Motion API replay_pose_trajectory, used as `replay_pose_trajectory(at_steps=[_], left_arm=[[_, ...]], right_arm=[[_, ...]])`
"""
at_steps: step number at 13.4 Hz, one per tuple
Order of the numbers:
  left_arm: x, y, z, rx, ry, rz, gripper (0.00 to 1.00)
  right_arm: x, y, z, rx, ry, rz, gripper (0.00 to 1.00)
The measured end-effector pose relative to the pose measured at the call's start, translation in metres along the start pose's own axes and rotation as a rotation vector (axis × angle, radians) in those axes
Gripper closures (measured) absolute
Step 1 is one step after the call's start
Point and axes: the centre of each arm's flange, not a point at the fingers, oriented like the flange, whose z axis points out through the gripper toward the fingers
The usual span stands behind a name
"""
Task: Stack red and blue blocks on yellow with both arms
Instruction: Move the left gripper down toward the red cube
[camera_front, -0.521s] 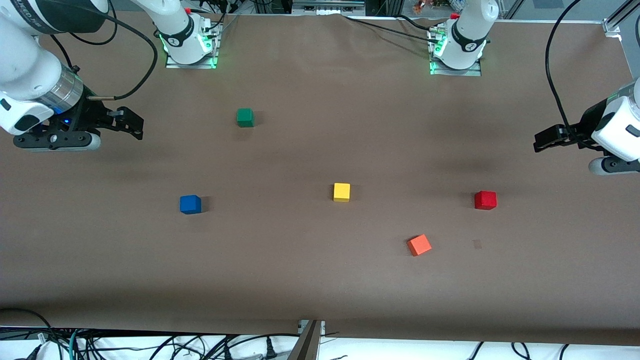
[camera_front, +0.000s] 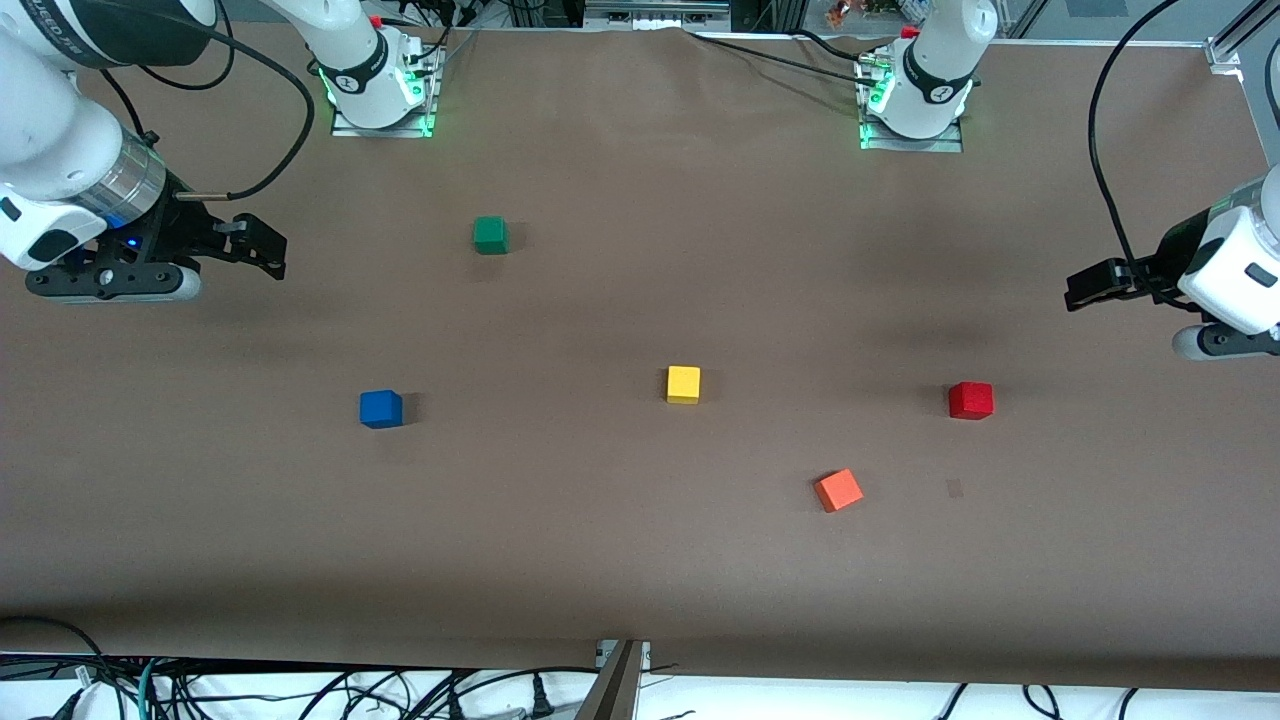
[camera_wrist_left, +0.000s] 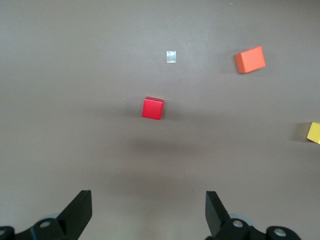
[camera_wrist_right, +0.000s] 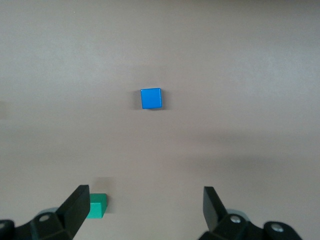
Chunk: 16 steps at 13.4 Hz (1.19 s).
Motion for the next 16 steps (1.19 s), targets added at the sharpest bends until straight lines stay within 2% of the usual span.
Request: replay_pose_trajectory(at_steps=[4, 5, 8, 11, 16], left_arm=[[0.04, -0.01, 0.063, 0.001, -0.053, -0.022, 0.0], [0.061, -0.007, 0.091, -0.003, -0.039, -0.02, 0.0], [0.084, -0.003, 0.143, -0.005, -0.056, 0.029, 0.0], [0.095, -0.007, 0.196, -0.011, -0.068, 0.119, 0.0], [0.088, -0.014, 0.269, -0.018, -0.033, 0.135, 0.0]], right_arm=[[0.0, 0.0, 0.0, 0.0, 0.0, 0.001, 0.0], [0.0, 0.001, 0.0, 0.0, 0.0, 0.002, 0.0], [0.0, 0.001, 0.0, 0.0, 0.0, 0.002, 0.0], [0.0, 0.002, 0.0, 0.0, 0.0, 0.003, 0.0], [0.0, 0.002, 0.0, 0.0, 0.0, 0.004, 0.0]])
